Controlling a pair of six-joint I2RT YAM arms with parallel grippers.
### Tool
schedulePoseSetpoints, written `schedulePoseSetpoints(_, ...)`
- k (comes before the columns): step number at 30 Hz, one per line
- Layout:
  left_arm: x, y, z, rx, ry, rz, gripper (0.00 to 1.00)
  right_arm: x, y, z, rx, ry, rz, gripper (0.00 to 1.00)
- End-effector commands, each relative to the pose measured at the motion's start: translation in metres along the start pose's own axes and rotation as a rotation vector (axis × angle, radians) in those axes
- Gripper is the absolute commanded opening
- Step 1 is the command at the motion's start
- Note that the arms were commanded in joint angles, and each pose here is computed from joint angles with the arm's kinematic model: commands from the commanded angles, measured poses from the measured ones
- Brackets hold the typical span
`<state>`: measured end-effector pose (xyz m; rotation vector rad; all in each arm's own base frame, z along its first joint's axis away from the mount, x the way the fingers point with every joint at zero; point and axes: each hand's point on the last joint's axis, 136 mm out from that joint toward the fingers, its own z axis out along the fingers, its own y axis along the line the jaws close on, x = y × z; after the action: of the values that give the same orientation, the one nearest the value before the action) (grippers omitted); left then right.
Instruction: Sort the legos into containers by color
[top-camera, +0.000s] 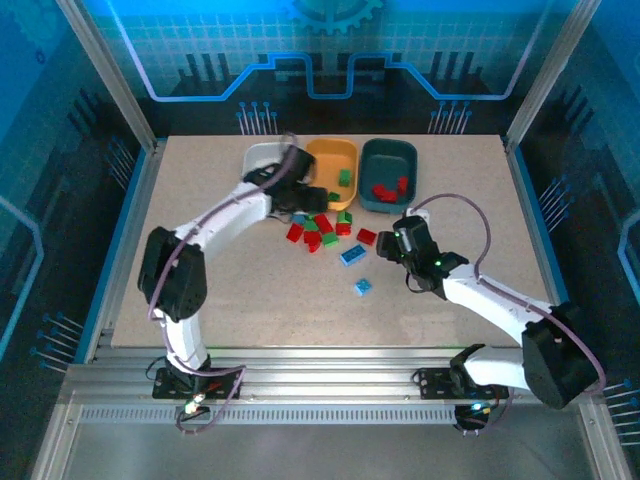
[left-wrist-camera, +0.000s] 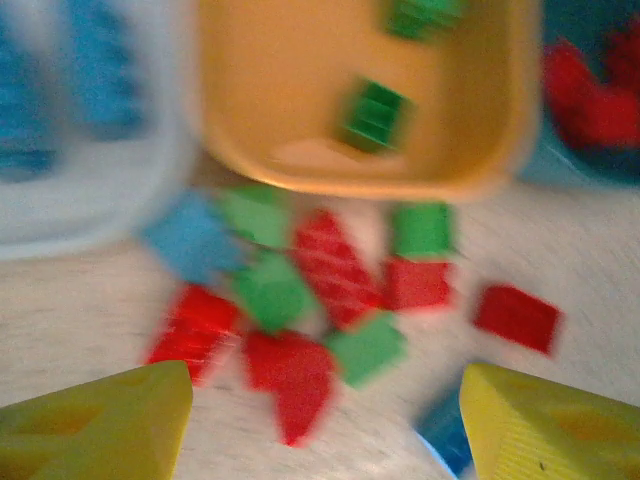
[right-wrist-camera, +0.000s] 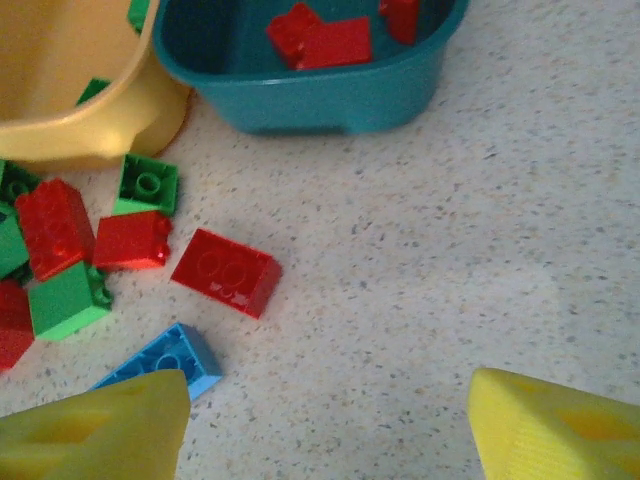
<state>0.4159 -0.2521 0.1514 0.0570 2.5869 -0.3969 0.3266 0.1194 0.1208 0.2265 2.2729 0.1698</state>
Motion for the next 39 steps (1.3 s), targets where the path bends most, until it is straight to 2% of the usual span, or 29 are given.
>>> schedulePoseSetpoints(1, 0.032, -0.053, 0.028, 0.053, 0.032, 0.291, 0.72, -0.007, -0.023, -0.011, 0.064, -0.053, 0.084, 0.77)
schedulePoseSetpoints(6, 0.057, -0.08, 0.065, 0.07, 0.1, 0.462, 0.72, -0.008, -0.037, -0.015, 0.068, -0.065, 0.144, 0.77)
schedulePoseSetpoints(12, 0.068, -0.077, 0.098, 0.049, 0.154, 0.533, 0.72, -0.008, -0.041, -0.015, 0.067, -0.064, 0.16, 0.78)
schedulePoseSetpoints(18, 0.089, -0.074, 0.108, 0.058, 0.213, 0.55, 0.69, -0.009, -0.041, -0.014, 0.063, -0.063, 0.163, 0.78)
schedulePoseSetpoints(24, 0.108, -0.061, 0.107, 0.015, 0.237, 0.564, 0.65, -0.008, -0.039, -0.013, 0.052, -0.062, 0.164, 0.78)
schedulePoseSetpoints(30, 0.106, -0.06, 0.091, 0.021, 0.201, 0.528, 0.63, -0.008, -0.037, -0.012, 0.044, -0.055, 0.159, 0.78)
schedulePoseSetpoints(39, 0.101, -0.054, 0.069, 0.008, 0.158, 0.477, 0.7, -0.006, -0.035, -0.009, 0.04, -0.043, 0.156, 0.78)
